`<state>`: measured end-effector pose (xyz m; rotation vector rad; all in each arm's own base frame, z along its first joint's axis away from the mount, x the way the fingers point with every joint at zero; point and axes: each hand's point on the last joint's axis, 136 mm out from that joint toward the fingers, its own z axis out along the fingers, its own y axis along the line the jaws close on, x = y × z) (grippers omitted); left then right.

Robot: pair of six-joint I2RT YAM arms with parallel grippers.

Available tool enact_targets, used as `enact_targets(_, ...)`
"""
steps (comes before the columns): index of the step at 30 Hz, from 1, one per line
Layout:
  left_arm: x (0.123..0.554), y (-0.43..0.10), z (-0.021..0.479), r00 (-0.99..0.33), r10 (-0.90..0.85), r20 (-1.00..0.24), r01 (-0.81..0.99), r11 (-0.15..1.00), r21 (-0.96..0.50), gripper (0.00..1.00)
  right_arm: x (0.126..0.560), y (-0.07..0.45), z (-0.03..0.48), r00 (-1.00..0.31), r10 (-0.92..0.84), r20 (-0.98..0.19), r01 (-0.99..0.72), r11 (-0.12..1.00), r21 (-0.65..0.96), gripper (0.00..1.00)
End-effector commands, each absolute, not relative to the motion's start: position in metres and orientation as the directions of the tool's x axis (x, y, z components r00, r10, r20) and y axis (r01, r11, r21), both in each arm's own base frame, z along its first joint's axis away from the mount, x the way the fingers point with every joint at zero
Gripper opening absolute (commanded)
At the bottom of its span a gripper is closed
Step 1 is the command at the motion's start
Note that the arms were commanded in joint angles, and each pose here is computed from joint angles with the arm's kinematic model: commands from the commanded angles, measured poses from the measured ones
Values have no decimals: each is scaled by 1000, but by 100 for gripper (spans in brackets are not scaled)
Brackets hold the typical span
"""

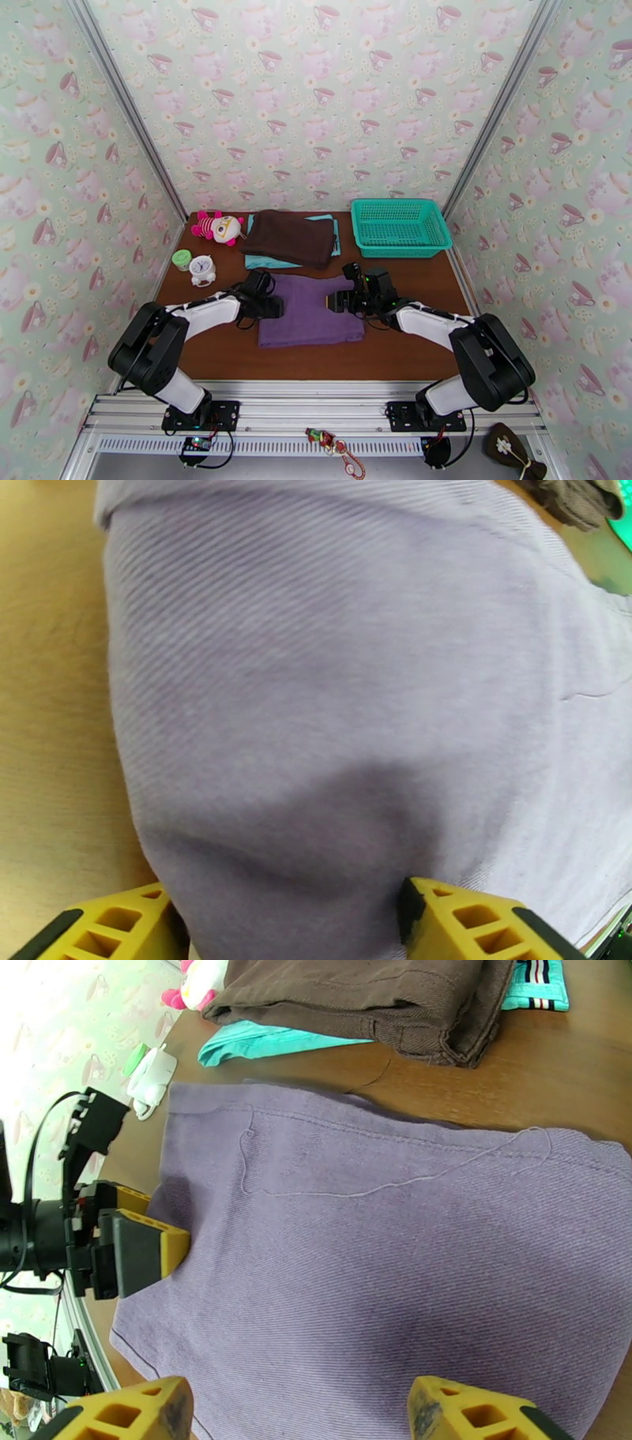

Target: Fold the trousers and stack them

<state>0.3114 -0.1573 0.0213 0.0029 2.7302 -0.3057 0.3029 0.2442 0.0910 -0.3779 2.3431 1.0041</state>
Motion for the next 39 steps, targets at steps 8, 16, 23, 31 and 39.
enact_targets(8,308,-212,28,-933,30,-359,177,906,-384,16,306,245,88,-816,-20,-578,-433,684,587,75)
enact_targets(16,325,-260,130,-862,160,-480,338,889,-310,0,316,219,96,-791,77,-607,-361,742,564,80)
enact_targets(23,361,-286,192,-782,267,-564,436,881,-187,0,320,180,112,-720,162,-675,-282,820,498,91)
enact_targets(31,400,-323,242,-691,344,-635,510,855,-92,0,318,154,126,-652,195,-733,-224,873,432,100)
enact_targets(39,457,-325,302,-598,298,-744,463,886,-17,0,318,157,124,-663,189,-724,-235,866,441,100)
